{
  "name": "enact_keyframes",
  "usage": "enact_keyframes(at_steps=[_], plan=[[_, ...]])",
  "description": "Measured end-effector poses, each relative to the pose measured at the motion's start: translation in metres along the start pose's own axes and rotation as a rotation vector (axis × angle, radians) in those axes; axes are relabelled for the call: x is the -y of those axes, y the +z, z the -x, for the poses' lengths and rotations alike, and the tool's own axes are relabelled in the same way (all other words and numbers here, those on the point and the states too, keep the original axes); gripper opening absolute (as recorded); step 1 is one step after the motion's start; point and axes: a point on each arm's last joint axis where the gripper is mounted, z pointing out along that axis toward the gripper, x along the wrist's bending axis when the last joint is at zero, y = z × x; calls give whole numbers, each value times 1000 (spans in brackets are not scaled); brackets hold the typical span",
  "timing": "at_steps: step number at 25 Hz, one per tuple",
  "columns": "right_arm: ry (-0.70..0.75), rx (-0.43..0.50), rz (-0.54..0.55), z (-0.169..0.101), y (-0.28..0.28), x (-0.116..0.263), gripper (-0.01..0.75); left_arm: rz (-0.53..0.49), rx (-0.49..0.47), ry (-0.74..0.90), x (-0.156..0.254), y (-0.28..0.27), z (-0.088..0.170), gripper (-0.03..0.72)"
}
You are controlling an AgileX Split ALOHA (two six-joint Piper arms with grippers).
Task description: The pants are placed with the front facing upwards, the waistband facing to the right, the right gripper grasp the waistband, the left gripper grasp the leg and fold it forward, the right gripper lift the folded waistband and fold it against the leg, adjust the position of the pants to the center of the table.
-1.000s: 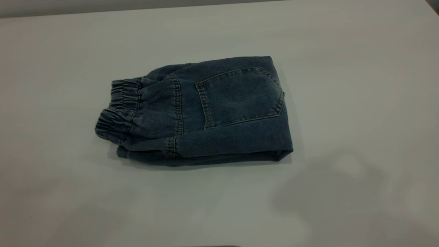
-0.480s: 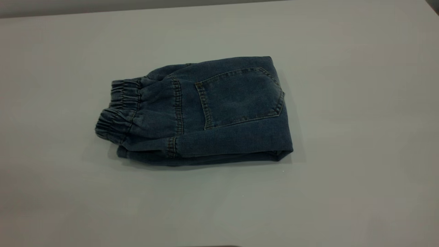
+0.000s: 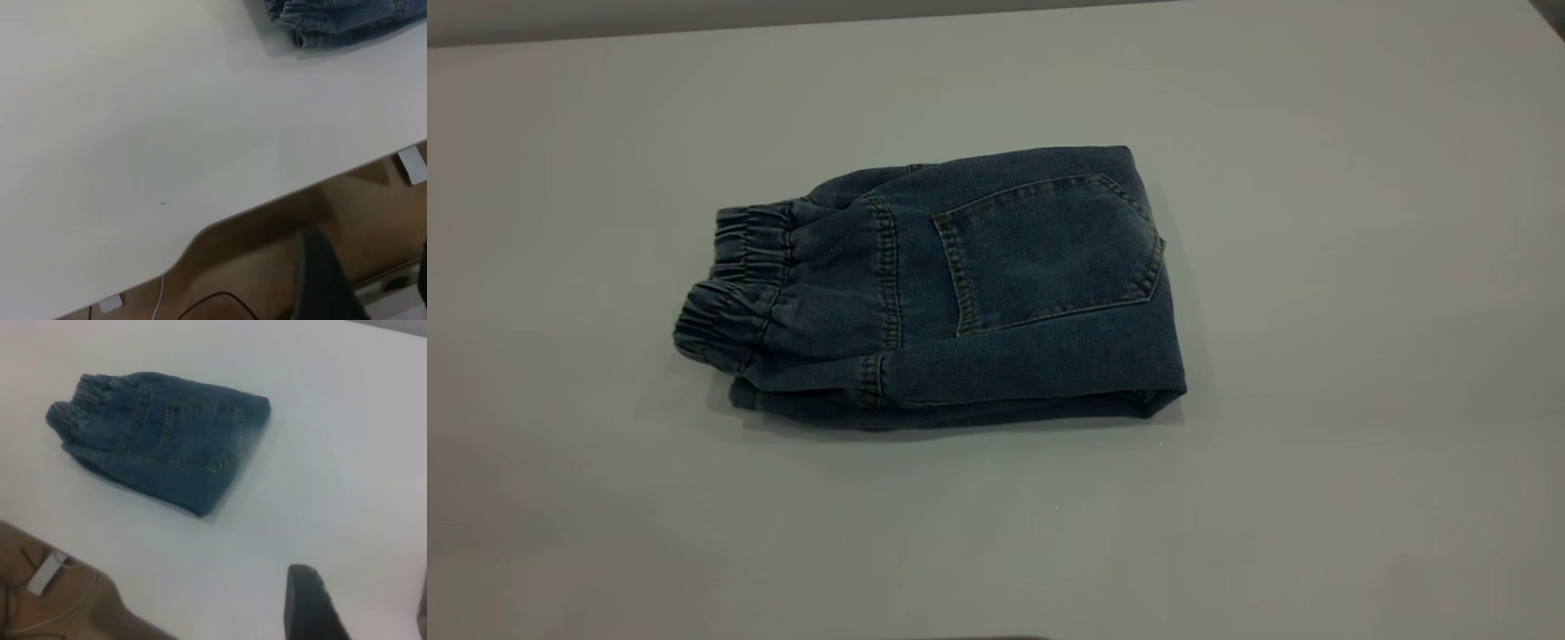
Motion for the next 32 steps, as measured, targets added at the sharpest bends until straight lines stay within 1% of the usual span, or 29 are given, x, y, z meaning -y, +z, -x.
enact_keyframes(at_steps=[4,9,12,21,24,27,32], plan=[[-2,-42,-69,-3,15,19,323,0,0,0,0,0,0,317],[-111,-126,-86,-10,16,22,323,0,0,0,0,0,0,317],[-137,-159,-104,-13,17,25,323,0,0,0,0,0,0,317],[-136,-173,-111,-14,18,26,323,7,-7,-5,1,-1,0,317],[-136,-173,-112,-14,17,26,323,23,-65,-56,2,-3,-1,317],[-136,-173,-112,-14,17,26,323,55,-143,-119,5,-7,-2,317],[-134,-169,-111,-14,17,26,323,141,-207,-152,14,-17,1,316]])
